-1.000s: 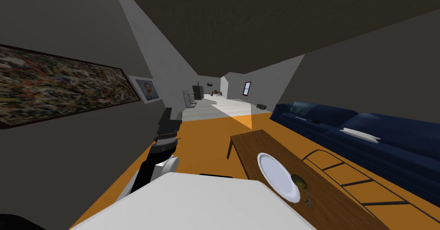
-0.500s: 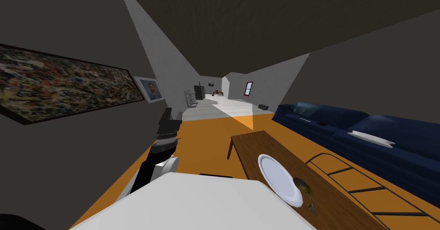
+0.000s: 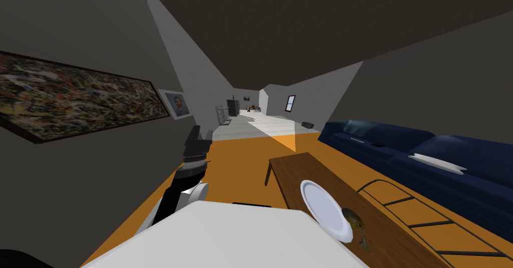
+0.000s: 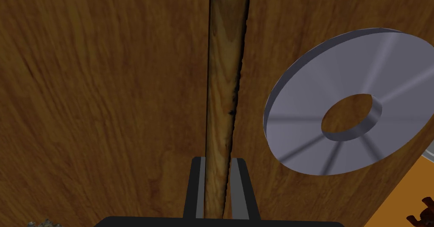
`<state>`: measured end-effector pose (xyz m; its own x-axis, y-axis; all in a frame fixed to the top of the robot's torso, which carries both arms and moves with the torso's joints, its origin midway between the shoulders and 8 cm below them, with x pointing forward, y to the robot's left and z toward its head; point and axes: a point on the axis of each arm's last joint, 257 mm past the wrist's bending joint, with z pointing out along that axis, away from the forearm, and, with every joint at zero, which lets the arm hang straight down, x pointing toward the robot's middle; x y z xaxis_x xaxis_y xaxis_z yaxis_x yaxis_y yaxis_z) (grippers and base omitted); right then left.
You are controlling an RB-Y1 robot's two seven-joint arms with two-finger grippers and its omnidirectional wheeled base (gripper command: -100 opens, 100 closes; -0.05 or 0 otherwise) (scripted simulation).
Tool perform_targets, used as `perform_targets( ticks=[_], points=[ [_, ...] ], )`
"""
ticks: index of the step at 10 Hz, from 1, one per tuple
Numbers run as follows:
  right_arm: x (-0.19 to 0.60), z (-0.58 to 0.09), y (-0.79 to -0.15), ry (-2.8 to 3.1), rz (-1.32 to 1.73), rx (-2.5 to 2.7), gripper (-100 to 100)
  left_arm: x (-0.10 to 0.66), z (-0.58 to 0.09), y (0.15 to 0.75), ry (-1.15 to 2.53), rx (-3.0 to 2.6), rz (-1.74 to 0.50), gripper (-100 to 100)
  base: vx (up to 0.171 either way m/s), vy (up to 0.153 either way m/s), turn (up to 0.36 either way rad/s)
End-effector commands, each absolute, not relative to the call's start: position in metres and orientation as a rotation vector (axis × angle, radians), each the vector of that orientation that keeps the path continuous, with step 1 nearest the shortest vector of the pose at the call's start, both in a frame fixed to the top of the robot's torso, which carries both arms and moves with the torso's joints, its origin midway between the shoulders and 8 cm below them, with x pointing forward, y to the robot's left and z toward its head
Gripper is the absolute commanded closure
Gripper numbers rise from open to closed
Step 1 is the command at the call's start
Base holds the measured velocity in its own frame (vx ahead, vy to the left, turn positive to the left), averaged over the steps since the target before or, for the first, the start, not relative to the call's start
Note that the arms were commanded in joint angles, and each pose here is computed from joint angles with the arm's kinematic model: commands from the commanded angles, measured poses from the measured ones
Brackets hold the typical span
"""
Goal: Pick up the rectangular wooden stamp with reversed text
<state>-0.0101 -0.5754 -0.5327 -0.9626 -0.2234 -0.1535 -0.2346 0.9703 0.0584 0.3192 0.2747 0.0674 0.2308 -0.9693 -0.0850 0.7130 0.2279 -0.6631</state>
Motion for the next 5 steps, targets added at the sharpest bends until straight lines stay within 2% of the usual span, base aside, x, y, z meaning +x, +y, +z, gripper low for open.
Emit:
perform_targets(
  ticks=[1, 3, 4, 5],
  points=[
    [-0.0101, -0.5327, -0.5754, 2.973, 0.114, -0.347, 100, 0.3192, 0.0674, 0.2747, 0.552, -0.558, -1.242, 0, 0.000, 0.000, 0.000],
    [-0.0101, -0.5327, -0.5753, 2.973, 0.115, -0.348, 100, 0.3192, 0.0674, 0.2747, 0.552, -0.558, -1.242, 0, 0.000, 0.000, 0.000],
    [-0.0101, -0.5327, -0.5753, 2.973, 0.115, -0.348, 0, 0.3192, 0.0674, 0.2747, 0.552, -0.558, -1.242, 0, 0.000, 0.000, 0.000],
    [-0.0091, -0.5235, -0.5838, 2.973, 0.108, -0.356, 100, 0.3192, 0.0674, 0.2747, 0.552, -0.558, -1.242, 0, 0.004, 0.025, -0.059]
  ],
)
